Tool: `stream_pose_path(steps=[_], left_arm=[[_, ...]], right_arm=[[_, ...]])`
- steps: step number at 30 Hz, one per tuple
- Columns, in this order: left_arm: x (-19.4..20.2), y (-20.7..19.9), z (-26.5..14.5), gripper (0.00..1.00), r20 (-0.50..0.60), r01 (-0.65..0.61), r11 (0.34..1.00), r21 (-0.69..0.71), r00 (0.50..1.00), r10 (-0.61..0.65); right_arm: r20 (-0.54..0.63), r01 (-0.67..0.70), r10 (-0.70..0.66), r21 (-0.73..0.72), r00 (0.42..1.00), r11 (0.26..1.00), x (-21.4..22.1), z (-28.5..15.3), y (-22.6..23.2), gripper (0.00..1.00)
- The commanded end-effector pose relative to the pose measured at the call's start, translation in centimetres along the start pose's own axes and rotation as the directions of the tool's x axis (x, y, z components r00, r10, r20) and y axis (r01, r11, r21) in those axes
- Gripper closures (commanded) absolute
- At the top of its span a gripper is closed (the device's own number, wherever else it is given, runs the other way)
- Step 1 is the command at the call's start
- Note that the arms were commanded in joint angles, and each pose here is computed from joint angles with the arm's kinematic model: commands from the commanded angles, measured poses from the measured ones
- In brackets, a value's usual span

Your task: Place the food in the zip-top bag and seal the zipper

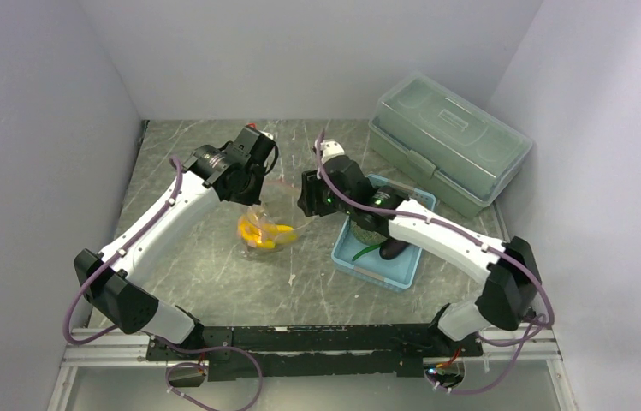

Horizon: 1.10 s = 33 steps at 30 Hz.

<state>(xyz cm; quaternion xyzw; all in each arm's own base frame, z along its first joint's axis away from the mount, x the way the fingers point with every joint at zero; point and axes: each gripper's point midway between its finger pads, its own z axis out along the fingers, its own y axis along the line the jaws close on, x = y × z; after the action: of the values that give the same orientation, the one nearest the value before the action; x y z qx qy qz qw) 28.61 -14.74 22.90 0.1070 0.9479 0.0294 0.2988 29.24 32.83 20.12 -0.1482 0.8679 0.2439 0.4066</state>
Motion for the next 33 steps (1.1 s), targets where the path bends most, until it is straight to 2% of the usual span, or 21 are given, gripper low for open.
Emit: stream_pose_path(steps=[1,6,11,17,33], left_arm=[[-0.9,0.7,-1.0,1.0,0.05,0.009,1.0,-0.011,0.999,-0.009],[-0.7,0.7,-0.9,1.0,0.049,0.009,1.0,-0.008,0.999,-0.009],[-0.9,0.7,-1.1,1.0,0.061,0.008,1.0,-0.002,0.998,-0.008],[-0.8,0.8,-1.2,1.0,0.069,0.007,1.0,-0.002,0.998,-0.007],[-0.6,1.0,-1.4,1.0,0.085,0.007,1.0,0.001,0.996,-0.007]], right_arm=[[0.144,0.004,0.012,-0.109,0.989,0.994,-5.3,-4.0,2.7,0.5],[0.194,0.011,0.005,-0.079,0.981,0.997,-6.6,-6.4,2.0,0.46],[0.207,0.019,-0.026,0.036,0.978,0.999,-7.1,-8.1,-1.2,0.44],[0.135,0.04,-0.06,0.144,0.989,0.989,-5.6,-7.6,-5.5,0.44],[-0.055,0.037,-0.02,0.315,0.998,0.948,-2.4,-3.2,-12.7,0.46]])
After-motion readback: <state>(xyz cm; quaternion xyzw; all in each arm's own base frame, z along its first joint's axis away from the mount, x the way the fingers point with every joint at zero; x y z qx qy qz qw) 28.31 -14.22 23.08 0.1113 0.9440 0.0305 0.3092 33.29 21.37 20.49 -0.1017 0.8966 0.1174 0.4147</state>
